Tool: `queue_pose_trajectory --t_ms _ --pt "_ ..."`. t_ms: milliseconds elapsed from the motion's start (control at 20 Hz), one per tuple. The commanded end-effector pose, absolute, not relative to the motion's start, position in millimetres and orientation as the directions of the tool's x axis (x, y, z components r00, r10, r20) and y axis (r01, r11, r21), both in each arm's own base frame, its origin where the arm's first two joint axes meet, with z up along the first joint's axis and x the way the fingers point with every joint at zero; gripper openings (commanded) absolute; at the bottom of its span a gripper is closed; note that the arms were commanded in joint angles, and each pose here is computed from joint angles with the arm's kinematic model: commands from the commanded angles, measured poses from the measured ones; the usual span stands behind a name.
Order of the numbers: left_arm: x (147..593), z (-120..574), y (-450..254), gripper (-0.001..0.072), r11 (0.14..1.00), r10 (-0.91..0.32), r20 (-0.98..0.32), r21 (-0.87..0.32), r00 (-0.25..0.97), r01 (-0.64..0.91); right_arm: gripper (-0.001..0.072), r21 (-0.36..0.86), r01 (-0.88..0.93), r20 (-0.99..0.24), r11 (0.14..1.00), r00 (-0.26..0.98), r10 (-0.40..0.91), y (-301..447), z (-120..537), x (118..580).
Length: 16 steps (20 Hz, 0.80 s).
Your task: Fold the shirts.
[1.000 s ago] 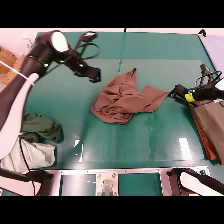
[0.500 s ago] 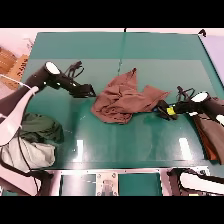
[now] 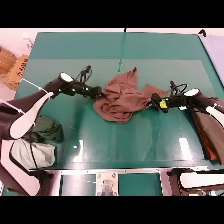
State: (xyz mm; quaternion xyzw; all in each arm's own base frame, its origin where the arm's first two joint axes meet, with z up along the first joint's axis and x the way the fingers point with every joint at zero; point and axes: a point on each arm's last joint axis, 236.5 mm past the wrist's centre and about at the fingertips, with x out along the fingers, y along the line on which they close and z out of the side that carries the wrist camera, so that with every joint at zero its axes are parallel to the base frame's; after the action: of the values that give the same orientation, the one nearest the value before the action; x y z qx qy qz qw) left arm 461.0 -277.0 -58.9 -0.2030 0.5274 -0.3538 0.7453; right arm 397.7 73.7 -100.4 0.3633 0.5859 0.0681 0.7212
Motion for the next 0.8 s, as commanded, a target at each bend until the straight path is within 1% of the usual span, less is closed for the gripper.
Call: queue_pose_trajectory --t_ms 0,100,200,300,450,550,650,750 --pt "482.1 1.5 -272.3 0.0021 0.616 -0.783 -0.586 -0.684 0.21 0.39 0.0017 0.646 0.256 -0.758 0.719 0.327 0.565 72.6 -63.9 414.7" --pt "490.4 44.0 -255.8 0.0021 0.641 -0.76 -0.602 -0.635 0.243 0.432 0.0017 0.67 0.188 -0.725 0.718 0.377 0.577 65.7 -18.5 426.8" --pt "478.0 75.3 -241.0 0.0021 0.667 -0.727 -0.646 -0.585 0.233 0.461 0.0017 0.676 0.102 -0.683 0.73 0.461 0.567 57.1 40.3 434.7" --pt "459.6 105.5 -229.7 0.0021 0.691 -0.692 -0.68 -0.529 0.241 0.493 0.0016 0.659 0.003 -0.627 0.752 0.555 0.547 51.3 106.6 432.7" --pt "433.1 152.5 -208.3 0.0022 0.744 -0.631 -0.714 -0.444 0.303 0.5 0.0016 0.608 -0.112 -0.544 0.786 0.663 0.515 47.4 190.3 404.8" --pt "406.7 173.6 -186.9 0.0022 0.788 -0.562 -0.762 -0.374 0.322 0.49 0.0016 0.564 -0.15 -0.49 0.812 0.73 0.476 43.3 229.4 384.0" --pt "377.7 185.1 -166.1 0.0022 0.82 -0.492 -0.812 -0.313 0.313 0.479 0.0017 0.525 -0.179 -0.446 0.832 0.775 0.448 42.6 258.7 362.1" --pt "351.1 190.8 -163.0 0.0022 0.811 -0.49 -0.83 -0.321 0.267 0.488 0.0017 0.513 -0.21 -0.446 0.832 0.763 0.468 53.4 266.6 344.5"
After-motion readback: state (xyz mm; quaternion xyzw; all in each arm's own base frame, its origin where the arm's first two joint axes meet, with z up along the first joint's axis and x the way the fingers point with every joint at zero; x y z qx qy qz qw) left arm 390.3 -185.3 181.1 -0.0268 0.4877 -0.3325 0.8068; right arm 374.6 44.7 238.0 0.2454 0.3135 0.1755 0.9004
